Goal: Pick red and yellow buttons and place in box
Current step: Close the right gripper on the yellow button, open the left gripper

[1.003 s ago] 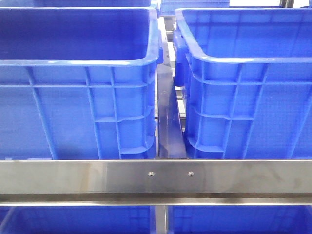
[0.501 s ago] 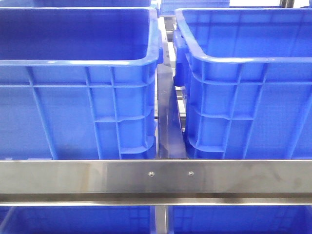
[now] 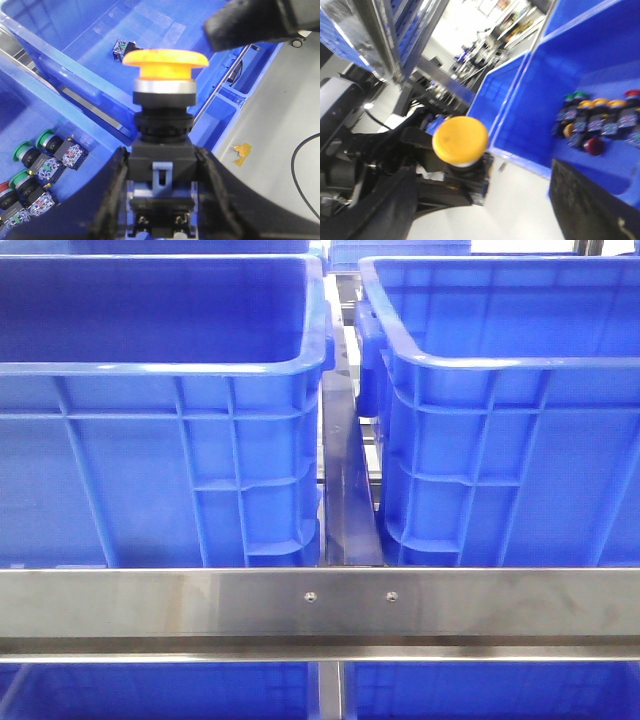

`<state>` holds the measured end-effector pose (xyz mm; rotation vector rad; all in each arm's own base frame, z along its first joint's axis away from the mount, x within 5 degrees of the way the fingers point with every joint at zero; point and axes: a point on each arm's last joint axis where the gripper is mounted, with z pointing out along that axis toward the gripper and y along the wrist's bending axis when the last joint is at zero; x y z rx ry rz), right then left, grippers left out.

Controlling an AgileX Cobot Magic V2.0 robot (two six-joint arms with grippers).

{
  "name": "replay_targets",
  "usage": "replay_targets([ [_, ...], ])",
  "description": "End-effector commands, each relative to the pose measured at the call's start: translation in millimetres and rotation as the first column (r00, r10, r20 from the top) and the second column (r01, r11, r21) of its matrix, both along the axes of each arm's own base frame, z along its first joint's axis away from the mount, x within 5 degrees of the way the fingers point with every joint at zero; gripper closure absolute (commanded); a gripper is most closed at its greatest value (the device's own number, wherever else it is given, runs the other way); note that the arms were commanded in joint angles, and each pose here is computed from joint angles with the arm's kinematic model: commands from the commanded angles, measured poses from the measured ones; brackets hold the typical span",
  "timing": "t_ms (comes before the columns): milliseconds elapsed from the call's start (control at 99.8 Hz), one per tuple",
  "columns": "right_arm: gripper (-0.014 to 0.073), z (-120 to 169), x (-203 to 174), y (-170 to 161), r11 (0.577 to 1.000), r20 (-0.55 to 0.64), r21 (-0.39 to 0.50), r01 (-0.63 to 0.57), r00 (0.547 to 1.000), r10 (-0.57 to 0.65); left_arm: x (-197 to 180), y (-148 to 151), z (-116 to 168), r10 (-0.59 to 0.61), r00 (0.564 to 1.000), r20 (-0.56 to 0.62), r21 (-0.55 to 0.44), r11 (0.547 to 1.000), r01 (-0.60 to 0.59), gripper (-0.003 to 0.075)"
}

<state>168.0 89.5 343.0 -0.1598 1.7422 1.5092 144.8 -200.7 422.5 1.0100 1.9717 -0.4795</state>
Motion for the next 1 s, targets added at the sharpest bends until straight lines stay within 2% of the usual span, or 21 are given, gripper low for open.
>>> replay_targets([
  [0, 0.0026, 26, 3, 5, 0.986, 0.037, 0.155, -0.054, 0.998, 0.049, -4, 2, 20, -0.007, 0.998, 0.066, -0.096, 0.995, 0.013, 0.0739],
  [401, 0.0026, 36, 25, 43, 0.979, 0.008, 0.137, -0.153, 0.988, 0.153, -4, 2, 20, -0.008, 0.998, 0.064, -0.097, 0.995, 0.014, 0.0739],
  [511, 0.0049, 40, 30, 51, 0.974, 0.013, 0.137, -0.180, 0.984, 0.180, -4, 2, 20, -0.008, 0.998, 0.064, -0.097, 0.995, 0.014, 0.0739],
  [581, 0.0094, 41, 34, 55, 0.972, 0.014, 0.137, -0.191, 0.982, 0.191, -4, 2, 20, -0.008, 0.998, 0.064, -0.097, 0.995, 0.014, 0.0739],
  [752, 0.0292, 41, 36, 57, 0.972, 0.011, 0.133, -0.193, 0.981, 0.194, -4, 2, 19, -0.007, 0.998, 0.063, -0.095, 0.995, 0.014, 0.0739],
  [822, 0.0347, 40, 35, 57, 0.972, 0.011, 0.132, -0.194, 0.981, 0.194, -4, 2, 19, -0.007, 0.998, 0.063, -0.095, 0.995, 0.014, 0.0738],
  [922, 0.0365, 40, 35, 57, 0.972, 0.011, 0.129, -0.194, 0.981, 0.194, -4, 2, 19, -0.007, 0.998, 0.063, -0.095, 0.995, 0.014, 0.0727],
  [992, 0.0365, 40, 36, 57, 0.973, 0.013, 0.128, -0.192, 0.981, 0.192, -4, 2, 19, -0.007, 0.998, 0.061, -0.092, 0.996, 0.013, 0.0667],
])
